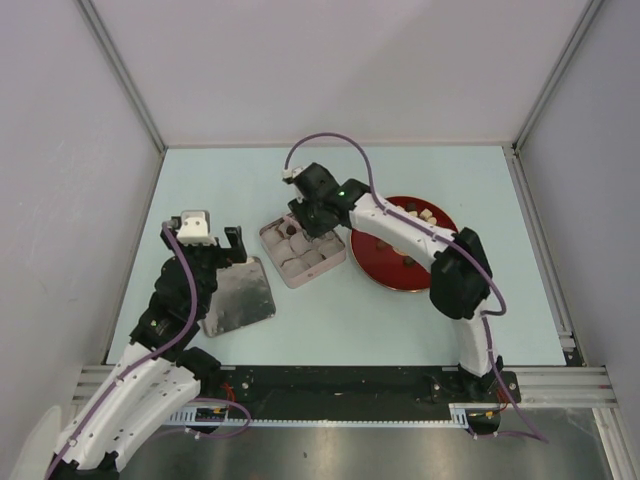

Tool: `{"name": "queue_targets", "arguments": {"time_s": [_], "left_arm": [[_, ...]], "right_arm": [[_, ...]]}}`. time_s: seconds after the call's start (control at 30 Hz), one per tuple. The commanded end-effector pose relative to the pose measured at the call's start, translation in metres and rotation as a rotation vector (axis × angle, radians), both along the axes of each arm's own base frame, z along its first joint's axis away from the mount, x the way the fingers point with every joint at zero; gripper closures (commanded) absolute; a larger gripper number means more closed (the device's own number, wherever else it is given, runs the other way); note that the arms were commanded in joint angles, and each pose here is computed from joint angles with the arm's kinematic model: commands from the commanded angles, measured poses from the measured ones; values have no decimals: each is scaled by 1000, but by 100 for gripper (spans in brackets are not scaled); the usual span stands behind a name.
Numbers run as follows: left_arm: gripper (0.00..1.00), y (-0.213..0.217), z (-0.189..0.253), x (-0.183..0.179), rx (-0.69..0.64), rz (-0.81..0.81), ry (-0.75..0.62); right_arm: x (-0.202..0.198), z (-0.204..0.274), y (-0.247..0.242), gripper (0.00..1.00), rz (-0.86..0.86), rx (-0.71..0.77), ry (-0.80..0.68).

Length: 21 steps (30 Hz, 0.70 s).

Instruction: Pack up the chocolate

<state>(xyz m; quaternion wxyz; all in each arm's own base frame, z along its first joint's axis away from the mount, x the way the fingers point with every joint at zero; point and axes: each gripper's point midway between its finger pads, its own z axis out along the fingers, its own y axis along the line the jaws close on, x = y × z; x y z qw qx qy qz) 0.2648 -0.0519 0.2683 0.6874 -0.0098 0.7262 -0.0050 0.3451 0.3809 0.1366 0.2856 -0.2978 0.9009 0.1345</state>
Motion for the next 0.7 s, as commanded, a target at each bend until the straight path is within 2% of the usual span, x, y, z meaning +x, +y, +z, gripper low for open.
{"name": "queue_targets", "arguments": {"time_s": [0.0,0.17,0.33,0.67], "left_arm": [[1,2,3,3,-5,16,-17],[0,1,2,4,-1,16,-11],[0,1,0,5,1,14,-7],[0,-1,-1,6,3,7,-1]], "right_arm": [[1,54,-35,60,-52,35,-96],[-9,54,-86,60,-148,3,-82],[-26,26,-139,60,-264,-42,-10],[-48,-6,-199,60,-423,-116,46]]}}
